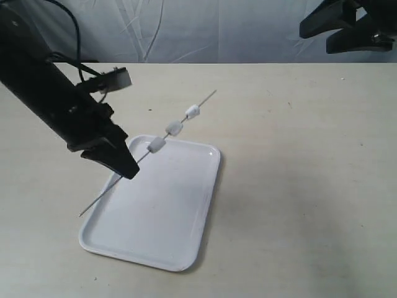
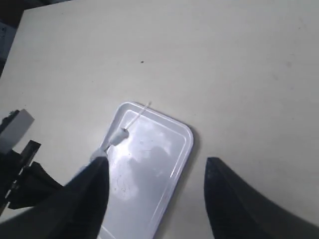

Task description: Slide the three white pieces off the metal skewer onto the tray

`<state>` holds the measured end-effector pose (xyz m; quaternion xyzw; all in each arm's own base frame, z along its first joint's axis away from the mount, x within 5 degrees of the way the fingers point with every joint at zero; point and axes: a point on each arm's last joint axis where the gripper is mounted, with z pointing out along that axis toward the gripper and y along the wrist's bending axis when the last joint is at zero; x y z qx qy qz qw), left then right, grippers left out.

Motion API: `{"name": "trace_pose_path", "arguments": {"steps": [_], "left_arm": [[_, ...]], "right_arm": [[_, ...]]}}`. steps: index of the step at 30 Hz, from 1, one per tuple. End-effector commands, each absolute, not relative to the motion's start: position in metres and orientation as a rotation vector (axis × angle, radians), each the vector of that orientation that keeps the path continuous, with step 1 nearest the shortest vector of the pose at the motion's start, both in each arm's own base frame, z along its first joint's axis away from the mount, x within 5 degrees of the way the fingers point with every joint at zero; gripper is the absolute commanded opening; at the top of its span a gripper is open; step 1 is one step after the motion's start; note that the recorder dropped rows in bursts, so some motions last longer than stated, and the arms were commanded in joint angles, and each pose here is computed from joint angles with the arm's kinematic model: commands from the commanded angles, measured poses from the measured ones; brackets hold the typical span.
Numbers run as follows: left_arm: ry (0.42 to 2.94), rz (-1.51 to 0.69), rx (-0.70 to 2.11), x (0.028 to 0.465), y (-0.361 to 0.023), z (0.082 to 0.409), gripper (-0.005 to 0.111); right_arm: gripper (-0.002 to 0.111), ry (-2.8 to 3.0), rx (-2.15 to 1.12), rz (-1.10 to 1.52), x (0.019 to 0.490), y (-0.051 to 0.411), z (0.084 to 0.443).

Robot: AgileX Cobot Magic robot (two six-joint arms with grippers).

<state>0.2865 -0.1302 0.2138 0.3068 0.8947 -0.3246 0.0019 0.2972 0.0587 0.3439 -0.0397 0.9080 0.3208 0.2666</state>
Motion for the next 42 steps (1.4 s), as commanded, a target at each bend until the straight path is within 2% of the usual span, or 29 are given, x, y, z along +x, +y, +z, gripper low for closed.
{"name": "trace_pose_path", "arguments": {"steps": [1, 5, 12, 19, 23, 31, 42], "left_arm": [[2.824, -1.076, 0.766, 0.263, -0.120, 0.239, 0.000], [2.828, -1.147, 0.689, 0.237, -0.115, 0.241, 0.000], [2.768, -1.268, 0.493, 0.198, -0.112, 0.214, 0.000], [2.497, -1.483, 0.272, 0.165, -0.114, 0.184, 0.000], [2.438, -1.556, 0.126, 0.146, -0.111, 0.169, 0.000], [2.470, -1.515, 0.054, 0.128, -0.104, 0.152, 0.000], [2.527, -1.521, -0.010, 0.116, -0.101, 0.144, 0.000]], "right_arm": [[0.054, 2.468, -0.101, 0.902, 0.303, 0.060, 0.322], [0.054, 2.434, -0.050, 1.058, 0.303, 0.067, 0.288], [0.054, 2.257, -0.011, 1.413, 0.296, 0.082, 0.234], [0.054, 2.275, -0.058, 1.525, 0.284, 0.107, 0.182], [0.054, 2.271, -0.192, 1.581, 0.277, 0.133, 0.164], [0.054, 2.353, -0.391, 1.638, 0.273, 0.191, 0.140], [0.049, 2.350, -0.499, 1.619, 0.282, 0.241, 0.150]]}}
